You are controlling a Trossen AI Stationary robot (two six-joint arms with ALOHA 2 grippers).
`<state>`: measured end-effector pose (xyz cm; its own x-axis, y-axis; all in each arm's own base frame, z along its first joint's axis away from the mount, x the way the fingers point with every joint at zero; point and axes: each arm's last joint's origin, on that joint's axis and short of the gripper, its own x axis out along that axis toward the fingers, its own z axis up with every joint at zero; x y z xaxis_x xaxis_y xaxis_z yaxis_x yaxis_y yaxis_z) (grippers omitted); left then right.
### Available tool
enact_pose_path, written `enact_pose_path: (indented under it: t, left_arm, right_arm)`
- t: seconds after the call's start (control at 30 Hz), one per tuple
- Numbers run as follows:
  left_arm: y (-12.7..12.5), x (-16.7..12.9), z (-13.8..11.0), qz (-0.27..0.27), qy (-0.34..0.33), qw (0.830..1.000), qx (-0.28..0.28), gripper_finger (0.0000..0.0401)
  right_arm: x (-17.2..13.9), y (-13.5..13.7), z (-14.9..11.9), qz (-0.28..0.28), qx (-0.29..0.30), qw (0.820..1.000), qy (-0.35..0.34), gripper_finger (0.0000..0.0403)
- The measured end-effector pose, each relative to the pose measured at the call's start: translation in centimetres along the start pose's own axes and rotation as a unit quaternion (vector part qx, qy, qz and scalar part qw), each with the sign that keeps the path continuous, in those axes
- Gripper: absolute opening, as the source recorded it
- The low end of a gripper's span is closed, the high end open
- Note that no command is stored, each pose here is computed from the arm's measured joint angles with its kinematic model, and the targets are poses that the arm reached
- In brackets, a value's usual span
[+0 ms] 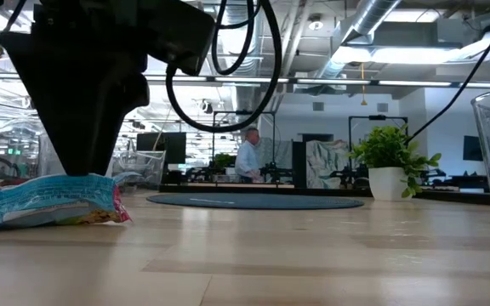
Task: Pick and place Granola Bars by type
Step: Put the red granola bar into the bottom left transparent bin
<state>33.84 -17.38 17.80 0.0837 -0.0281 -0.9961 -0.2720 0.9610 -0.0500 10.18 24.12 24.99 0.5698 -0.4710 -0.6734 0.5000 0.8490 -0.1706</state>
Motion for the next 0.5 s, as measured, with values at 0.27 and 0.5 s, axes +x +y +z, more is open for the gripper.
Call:
enact_pose_path:
  t: [0.27,0.5]
  left_arm:
    - [-0.6,-0.8,0.4,-0.005,-0.022,0.997,0.072,0.0229]
    - [-0.8,-2.0,1.0,0.022,-0.057,0.992,0.106,0.0229]
  right_arm:
    - [0.0,0.0,0.0,0.0,0.002,1.0,0.0,0.0253]
    - [0.0,0.0,0.0,0.0,0.006,1.0,0.0,0.0253]
